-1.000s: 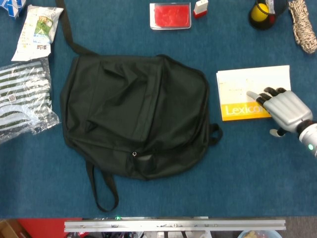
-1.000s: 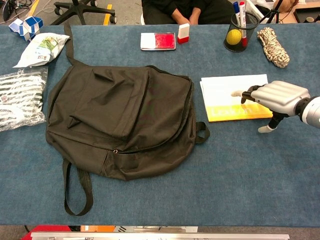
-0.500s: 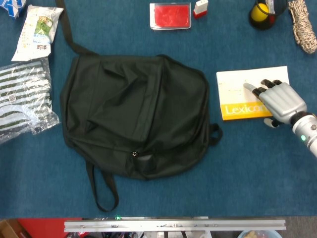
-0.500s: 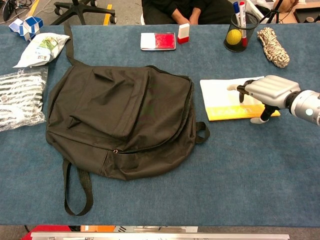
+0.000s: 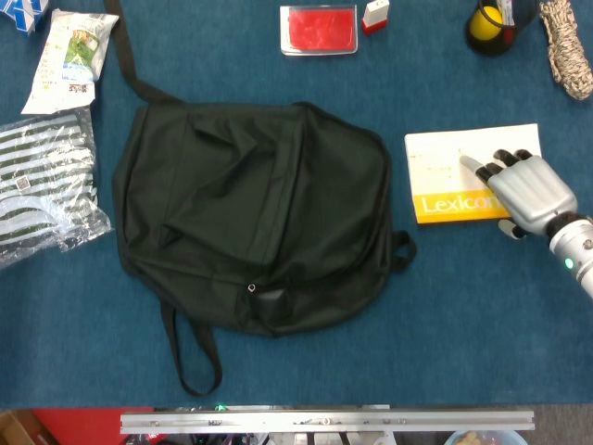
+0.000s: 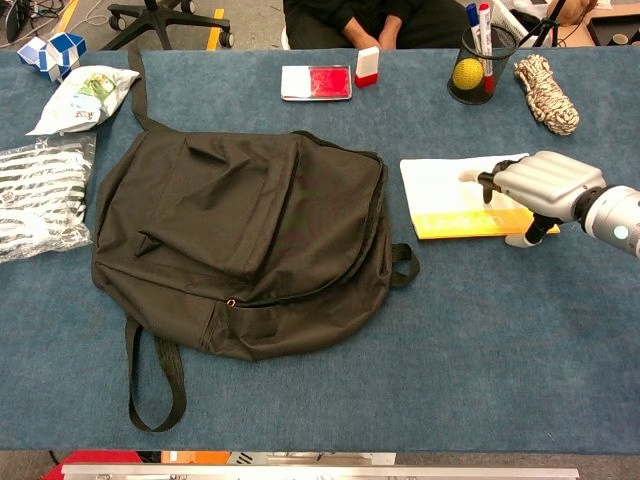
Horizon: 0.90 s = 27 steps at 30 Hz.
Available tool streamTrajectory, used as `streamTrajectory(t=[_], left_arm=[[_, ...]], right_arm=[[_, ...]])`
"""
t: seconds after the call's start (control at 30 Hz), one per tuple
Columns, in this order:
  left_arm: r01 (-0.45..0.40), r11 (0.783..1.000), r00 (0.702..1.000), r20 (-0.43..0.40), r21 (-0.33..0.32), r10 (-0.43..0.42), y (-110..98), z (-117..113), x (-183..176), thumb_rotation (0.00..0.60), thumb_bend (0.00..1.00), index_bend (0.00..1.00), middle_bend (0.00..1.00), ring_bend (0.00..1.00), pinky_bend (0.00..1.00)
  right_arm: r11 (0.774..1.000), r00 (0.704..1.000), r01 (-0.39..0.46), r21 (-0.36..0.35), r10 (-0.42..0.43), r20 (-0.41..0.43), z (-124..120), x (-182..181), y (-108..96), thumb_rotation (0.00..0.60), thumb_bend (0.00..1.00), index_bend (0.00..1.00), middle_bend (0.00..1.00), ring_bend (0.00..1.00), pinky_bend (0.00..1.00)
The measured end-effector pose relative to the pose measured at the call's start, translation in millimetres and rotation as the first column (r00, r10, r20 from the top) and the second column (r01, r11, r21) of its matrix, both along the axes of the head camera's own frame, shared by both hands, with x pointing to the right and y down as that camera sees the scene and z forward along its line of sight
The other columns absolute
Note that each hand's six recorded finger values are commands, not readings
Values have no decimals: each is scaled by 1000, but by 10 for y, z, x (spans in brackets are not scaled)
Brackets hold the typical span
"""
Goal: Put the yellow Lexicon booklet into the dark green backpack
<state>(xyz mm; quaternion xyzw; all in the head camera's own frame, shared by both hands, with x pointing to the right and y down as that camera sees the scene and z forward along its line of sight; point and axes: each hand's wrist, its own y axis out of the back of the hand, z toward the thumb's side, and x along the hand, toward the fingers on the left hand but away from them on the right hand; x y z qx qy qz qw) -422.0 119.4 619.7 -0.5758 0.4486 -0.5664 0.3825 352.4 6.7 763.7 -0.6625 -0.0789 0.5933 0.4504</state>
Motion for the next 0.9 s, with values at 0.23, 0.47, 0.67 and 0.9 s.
streamTrajectory(t=[0.23,0.47,0.67,0.9], left_arm=[[-2,1000,1000,-8,-1,2,1,0,3,600,241,110,87,113,70],[1,1000,1000,-13,-2,-1,-1,-8,-10,600,241,110,87,113,70],[2,1000,1000,-14,-5,-2,6,-6,-20,600,241,110,87,113,70],[-2,1000,1000,-18,-9,1,1,-3,-12,600,242,110,88,113,70]], right_arm=[[998,999,39,54,-39,-6,-1,-15,68,600,216,93,268,153,233],[995,998,60,84,-60,-9,30,-40,84,600,217,93,278,156,236],[991,997,72,110,-71,-18,46,-41,77,600,219,94,282,165,247],[989,997,78,128,-74,-32,66,-5,85,600,223,94,282,164,249]])
